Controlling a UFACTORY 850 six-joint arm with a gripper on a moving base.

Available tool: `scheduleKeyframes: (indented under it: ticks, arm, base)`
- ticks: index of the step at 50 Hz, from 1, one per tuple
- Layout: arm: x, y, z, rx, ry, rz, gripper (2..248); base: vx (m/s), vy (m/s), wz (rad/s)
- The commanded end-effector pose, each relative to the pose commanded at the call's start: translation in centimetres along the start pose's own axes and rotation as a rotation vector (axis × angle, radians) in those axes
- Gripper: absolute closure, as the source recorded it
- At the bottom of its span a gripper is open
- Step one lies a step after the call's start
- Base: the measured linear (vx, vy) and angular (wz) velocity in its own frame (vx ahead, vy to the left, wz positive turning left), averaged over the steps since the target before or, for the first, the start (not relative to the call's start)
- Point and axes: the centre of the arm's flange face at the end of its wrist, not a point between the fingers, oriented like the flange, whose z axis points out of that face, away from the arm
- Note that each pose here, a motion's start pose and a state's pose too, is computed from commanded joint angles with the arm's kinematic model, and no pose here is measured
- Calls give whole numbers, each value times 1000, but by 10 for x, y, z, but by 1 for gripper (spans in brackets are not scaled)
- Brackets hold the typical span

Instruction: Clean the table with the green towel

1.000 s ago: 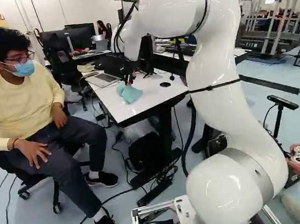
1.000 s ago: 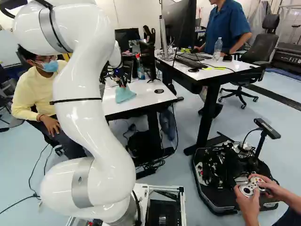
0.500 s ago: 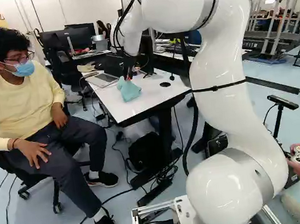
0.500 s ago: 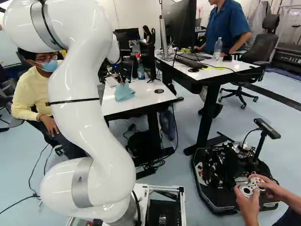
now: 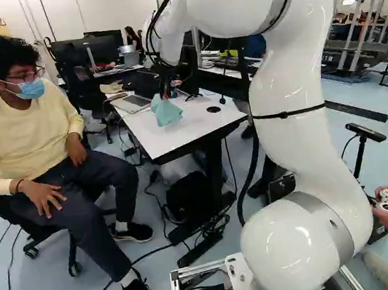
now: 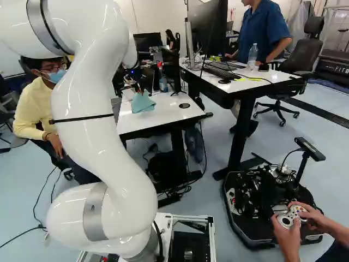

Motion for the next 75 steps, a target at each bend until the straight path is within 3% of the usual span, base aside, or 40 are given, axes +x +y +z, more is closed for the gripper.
scheduleKeyframes:
  ticks: [42, 75]
  arm:
    - [23, 6, -46, 3, 12, 9, 206]
    - [24, 6, -49, 3, 12, 9, 206]
  base:
    - [0, 0, 0]
    - [0, 0, 0]
